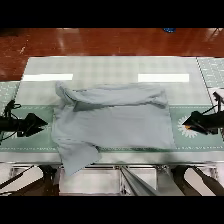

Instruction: Fold the shirts.

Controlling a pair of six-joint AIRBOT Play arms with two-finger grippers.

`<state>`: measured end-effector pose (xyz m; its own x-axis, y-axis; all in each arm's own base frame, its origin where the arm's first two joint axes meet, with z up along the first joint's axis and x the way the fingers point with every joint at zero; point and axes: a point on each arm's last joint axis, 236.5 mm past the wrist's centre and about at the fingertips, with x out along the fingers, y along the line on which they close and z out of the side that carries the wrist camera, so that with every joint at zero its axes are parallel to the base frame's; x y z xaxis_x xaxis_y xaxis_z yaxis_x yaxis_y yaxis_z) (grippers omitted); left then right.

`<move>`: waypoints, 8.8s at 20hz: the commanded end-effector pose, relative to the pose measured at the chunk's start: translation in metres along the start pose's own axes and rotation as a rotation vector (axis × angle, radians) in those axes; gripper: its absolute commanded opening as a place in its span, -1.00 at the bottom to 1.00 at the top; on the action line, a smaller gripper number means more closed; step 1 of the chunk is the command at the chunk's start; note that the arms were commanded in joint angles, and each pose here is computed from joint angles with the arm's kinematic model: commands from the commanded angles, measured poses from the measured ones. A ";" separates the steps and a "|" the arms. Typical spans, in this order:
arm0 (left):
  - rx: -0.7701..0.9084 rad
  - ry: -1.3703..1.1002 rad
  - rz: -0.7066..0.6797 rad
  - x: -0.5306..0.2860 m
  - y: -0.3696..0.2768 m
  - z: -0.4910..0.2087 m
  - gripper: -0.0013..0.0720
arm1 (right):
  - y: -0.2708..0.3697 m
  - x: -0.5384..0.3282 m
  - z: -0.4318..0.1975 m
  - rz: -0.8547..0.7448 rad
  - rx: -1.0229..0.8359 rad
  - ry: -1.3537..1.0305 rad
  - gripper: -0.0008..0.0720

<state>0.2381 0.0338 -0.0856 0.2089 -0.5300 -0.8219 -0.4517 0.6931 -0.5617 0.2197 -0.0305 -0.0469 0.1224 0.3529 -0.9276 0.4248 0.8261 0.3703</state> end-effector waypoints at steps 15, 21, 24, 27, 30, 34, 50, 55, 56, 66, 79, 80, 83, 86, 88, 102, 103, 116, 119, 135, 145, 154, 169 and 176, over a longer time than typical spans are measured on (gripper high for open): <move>0.113 0.335 0.041 0.057 -0.017 -0.066 -0.92 | -0.048 0.018 -0.038 -0.164 0.066 0.066 0.15; 0.112 0.328 0.037 0.057 -0.018 -0.065 -0.92 | -0.046 0.033 -0.063 -0.136 0.091 0.145 0.15; 0.112 0.329 0.037 0.057 -0.018 -0.065 -0.92 | -0.029 0.049 -0.074 -0.043 0.093 0.163 0.15; 0.111 0.328 0.037 0.057 -0.018 -0.065 -0.92 | -0.008 0.055 -0.073 0.058 0.092 0.185 0.15; 0.112 0.323 0.039 0.058 -0.018 -0.064 -0.92 | -0.004 0.069 -0.072 0.104 0.125 0.227 0.15; 0.094 0.236 0.019 0.063 -0.024 -0.044 -0.92 | 0.028 0.084 -0.047 0.286 0.148 0.184 0.07; 0.743 -0.779 -0.504 -0.290 -0.355 0.029 -0.92 | 0.277 -0.347 0.068 0.459 -0.646 -0.936 -0.89; 0.826 -1.116 -0.157 -0.385 -0.347 -0.029 -0.92 | 0.255 -0.401 -0.022 0.272 -0.704 -1.112 -0.89; 0.828 -1.177 -0.088 -0.398 -0.342 -0.044 -0.92 | 0.249 -0.403 -0.038 0.236 -0.698 -1.126 -0.89; 0.790 -1.406 0.188 -0.458 -0.253 -0.154 -0.92 | 0.178 -0.387 -0.109 0.018 -0.483 -1.095 -0.89; 0.617 -0.607 0.432 -0.219 -0.200 0.001 -0.92 | 0.161 -0.193 -0.004 0.230 -0.381 -0.616 -0.89; 0.608 -0.554 0.454 -0.190 -0.193 0.023 -0.92 | 0.160 -0.173 0.012 0.241 -0.374 -0.581 -0.89; 0.572 -0.442 0.483 -0.117 -0.182 0.080 -0.92 | 0.161 -0.114 0.067 0.237 -0.371 -0.481 -0.89; 0.544 -0.391 0.480 -0.055 -0.178 0.132 -0.92 | 0.161 -0.059 0.124 0.225 -0.319 -0.409 -0.89; 0.518 -0.354 0.492 -0.028 -0.176 0.157 -0.92 | 0.168 -0.034 0.157 0.248 -0.287 -0.356 -0.89; 0.516 0.190 0.518 0.000 -0.124 0.115 -0.92 | 0.123 0.006 0.121 0.141 -0.350 0.156 -0.89; 0.483 0.238 0.492 0.002 -0.118 0.104 -0.92 | 0.112 0.010 0.108 0.116 -0.339 0.215 -0.89; 0.434 0.323 0.464 0.038 -0.080 0.080 -0.92 | 0.091 0.078 0.066 0.091 -0.269 0.292 -0.89; 0.436 0.300 0.464 0.039 -0.081 0.085 0.42 | 0.091 0.080 0.070 0.084 -0.271 0.274 0.16; -0.098 0.279 0.372 -0.005 0.034 -0.079 0.42 | 0.081 0.034 0.047 0.254 -0.130 -0.127 0.17; -0.146 0.352 0.203 0.038 0.016 -0.121 0.42 | 0.092 0.030 0.054 0.304 -0.111 -0.158 0.15; 0.036 0.351 0.199 0.041 -0.004 -0.114 -0.92 | 0.000 0.009 0.010 0.177 0.065 0.040 0.15; 0.111 0.231 0.053 0.033 -0.047 -0.084 -0.92 | -0.013 0.063 -0.112 -0.089 -0.053 0.473 0.15; 0.110 0.234 0.053 0.033 -0.047 -0.085 -0.92 | 0.014 0.094 -0.115 -0.030 -0.090 0.427 0.12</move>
<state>0.1927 -0.0580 -0.0787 -0.0237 -0.5804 -0.8140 -0.3575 0.7653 -0.5353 0.1158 0.0555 -0.1114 -0.3505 0.4634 -0.8138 0.3527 0.8703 0.3437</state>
